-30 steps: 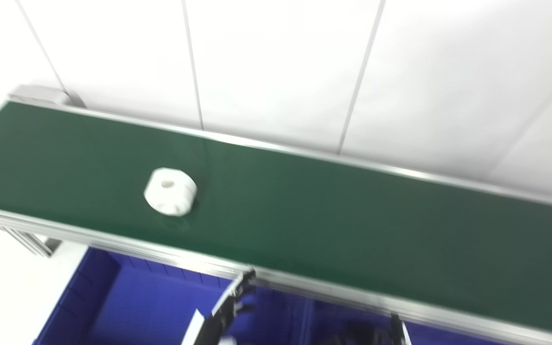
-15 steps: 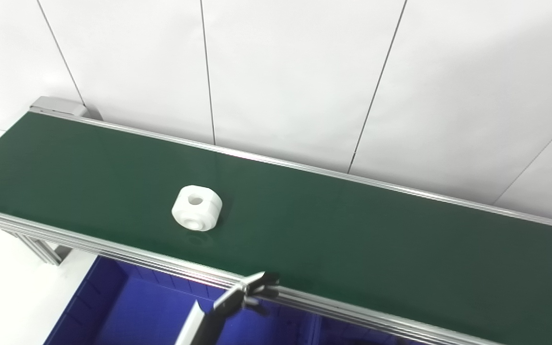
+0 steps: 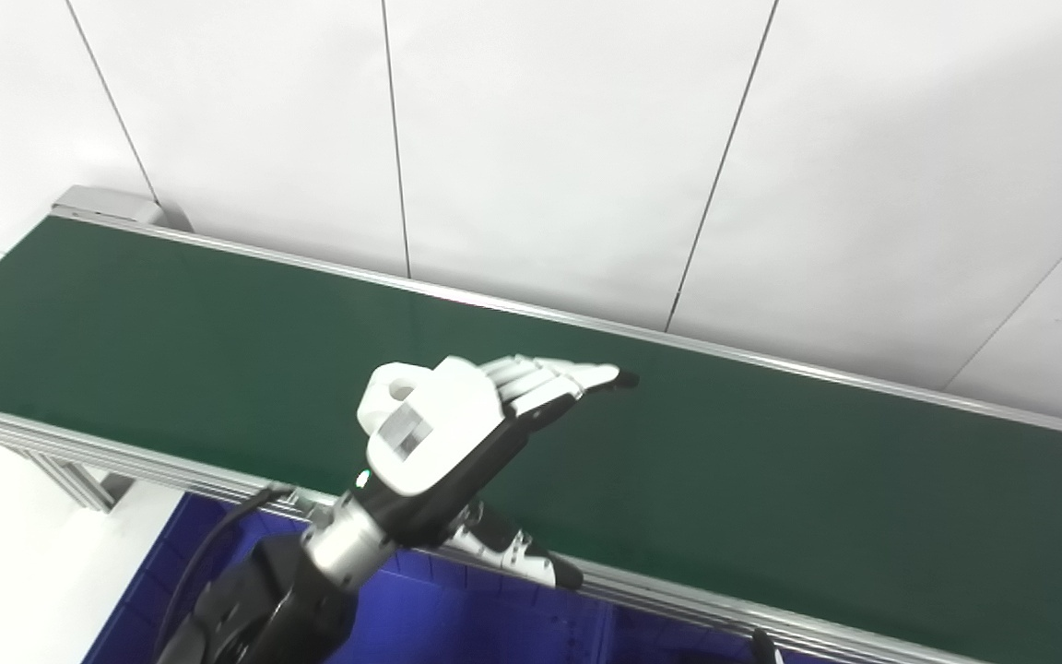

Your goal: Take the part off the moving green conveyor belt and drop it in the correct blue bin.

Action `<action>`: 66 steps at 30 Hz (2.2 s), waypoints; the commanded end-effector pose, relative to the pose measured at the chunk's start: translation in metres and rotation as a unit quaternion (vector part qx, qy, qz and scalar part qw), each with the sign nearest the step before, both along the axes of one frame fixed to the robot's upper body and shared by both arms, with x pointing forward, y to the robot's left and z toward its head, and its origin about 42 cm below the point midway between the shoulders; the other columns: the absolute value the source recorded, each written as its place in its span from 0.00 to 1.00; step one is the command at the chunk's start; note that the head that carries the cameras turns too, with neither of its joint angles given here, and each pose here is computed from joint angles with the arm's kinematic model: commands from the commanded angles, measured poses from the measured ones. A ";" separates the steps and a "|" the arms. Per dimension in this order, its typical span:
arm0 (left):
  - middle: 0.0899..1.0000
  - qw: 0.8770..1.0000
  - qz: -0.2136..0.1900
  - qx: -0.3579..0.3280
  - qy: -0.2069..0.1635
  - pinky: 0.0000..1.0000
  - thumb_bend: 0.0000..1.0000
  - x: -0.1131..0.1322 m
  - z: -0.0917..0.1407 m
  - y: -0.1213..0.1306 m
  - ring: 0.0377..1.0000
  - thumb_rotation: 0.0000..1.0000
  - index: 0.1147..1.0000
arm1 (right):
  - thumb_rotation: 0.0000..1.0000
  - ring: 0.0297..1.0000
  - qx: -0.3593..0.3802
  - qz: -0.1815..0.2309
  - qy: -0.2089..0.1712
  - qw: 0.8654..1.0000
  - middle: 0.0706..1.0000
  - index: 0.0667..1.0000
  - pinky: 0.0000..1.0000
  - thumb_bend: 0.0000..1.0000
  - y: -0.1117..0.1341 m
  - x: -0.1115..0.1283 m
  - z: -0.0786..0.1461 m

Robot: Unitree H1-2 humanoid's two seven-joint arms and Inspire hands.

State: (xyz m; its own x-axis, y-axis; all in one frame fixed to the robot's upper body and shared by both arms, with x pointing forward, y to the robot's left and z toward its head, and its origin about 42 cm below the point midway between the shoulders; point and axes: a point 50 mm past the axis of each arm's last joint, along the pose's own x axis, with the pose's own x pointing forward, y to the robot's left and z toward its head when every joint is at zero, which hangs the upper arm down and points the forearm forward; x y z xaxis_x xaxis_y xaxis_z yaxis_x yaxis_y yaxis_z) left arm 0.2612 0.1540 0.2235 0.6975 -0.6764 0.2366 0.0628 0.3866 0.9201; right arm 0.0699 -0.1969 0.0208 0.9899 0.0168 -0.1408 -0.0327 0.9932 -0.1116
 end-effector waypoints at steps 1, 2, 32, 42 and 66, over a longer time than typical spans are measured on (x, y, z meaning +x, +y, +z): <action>0.85 0.999 0.005 0.036 -0.017 0.79 1.00 0.019 0.014 -0.003 0.84 0.25 0.87 | 0.94 1.00 0.005 0.001 -0.040 0.999 1.00 1.00 1.00 0.94 0.002 0.005 0.010; 0.86 0.999 0.007 0.047 -0.013 0.80 1.00 0.025 0.015 -0.003 0.84 0.23 0.86 | 0.94 1.00 0.004 0.002 -0.040 0.999 1.00 1.00 1.00 0.94 0.002 0.006 0.010; 0.90 0.950 0.049 0.208 0.226 0.81 1.00 0.149 -0.013 0.020 0.88 0.20 0.86 | 0.98 1.00 -0.004 0.012 -0.042 0.999 1.00 1.00 1.00 0.88 0.013 0.009 0.025; 0.87 0.942 0.074 0.267 0.190 0.78 1.00 0.146 -0.045 0.019 0.87 0.21 0.83 | 0.98 1.00 -0.006 0.014 -0.040 0.999 1.00 1.00 1.00 0.88 0.014 0.008 0.027; 0.45 0.988 0.058 0.066 0.130 0.34 0.52 0.126 -0.095 -0.010 0.39 0.00 0.41 | 0.99 1.00 -0.009 0.018 -0.041 0.999 1.00 1.00 1.00 0.87 0.017 0.007 0.031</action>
